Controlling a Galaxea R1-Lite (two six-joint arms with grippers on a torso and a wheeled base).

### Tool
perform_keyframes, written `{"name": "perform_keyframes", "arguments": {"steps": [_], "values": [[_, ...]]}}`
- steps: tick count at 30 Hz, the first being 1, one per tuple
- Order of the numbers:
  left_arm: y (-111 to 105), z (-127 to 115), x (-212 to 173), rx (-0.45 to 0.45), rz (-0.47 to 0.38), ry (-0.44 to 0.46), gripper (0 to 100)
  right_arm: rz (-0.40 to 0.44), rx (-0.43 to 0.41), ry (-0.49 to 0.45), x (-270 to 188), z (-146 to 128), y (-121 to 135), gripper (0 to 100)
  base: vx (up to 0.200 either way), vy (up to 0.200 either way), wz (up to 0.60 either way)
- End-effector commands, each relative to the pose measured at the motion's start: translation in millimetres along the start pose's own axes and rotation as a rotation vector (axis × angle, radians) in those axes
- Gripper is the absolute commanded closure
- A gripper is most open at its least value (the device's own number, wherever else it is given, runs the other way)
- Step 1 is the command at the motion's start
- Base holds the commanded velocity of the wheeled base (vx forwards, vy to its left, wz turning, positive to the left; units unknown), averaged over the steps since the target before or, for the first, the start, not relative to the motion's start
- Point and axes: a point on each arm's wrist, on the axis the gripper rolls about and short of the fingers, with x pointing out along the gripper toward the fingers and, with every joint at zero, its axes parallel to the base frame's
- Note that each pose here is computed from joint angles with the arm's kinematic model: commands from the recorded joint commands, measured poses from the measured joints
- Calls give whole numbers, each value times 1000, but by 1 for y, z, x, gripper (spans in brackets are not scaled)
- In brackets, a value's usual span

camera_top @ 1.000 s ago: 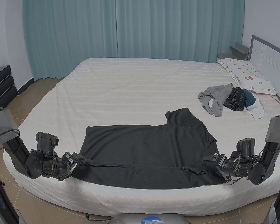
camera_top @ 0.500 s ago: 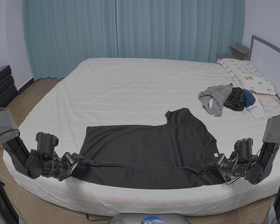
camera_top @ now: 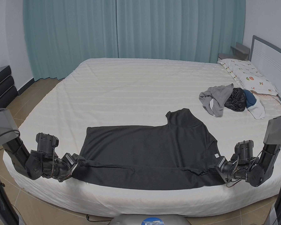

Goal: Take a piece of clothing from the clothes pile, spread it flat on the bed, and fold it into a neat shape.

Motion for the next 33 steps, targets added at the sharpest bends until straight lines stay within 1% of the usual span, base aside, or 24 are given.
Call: {"name": "perform_keyframes", "arguments": {"steps": [1, 10, 12, 15, 18, 19, 29, 33], "values": [[0, 0, 0, -1, 0, 0, 0, -4, 2, 2, 0, -1, -1, 0, 0, 0, 0], [1, -1, 1, -1, 5, 5, 0, -12, 22, -4, 5, 3, -5, 0, 0, 0, 0], [1, -1, 1, -1, 5, 5, 0, -13, 45, -3, 7, 3, -5, 0, 0, 0, 0], [1, -1, 1, -1, 4, 3, 0, 20, 84, -27, 9, 6, -2, 0, 0, 0, 0], [1, -1, 1, -1, 5, 5, 0, 33, 86, -43, 11, 5, -4, 0, 0, 0, 0], [1, -1, 1, 0, 4, 4, 0, 31, 85, -53, 12, 6, -4, 100, 0, 0, 0], [1, -1, 1, -2, 6, 3, 0, 10, 80, -69, 12, 3, -4, 100, 0, 0, 0], [1, -1, 1, -2, 7, 4, 0, 17, 78, -75, 8, 3, -2, 100, 0, 0, 0]]}}
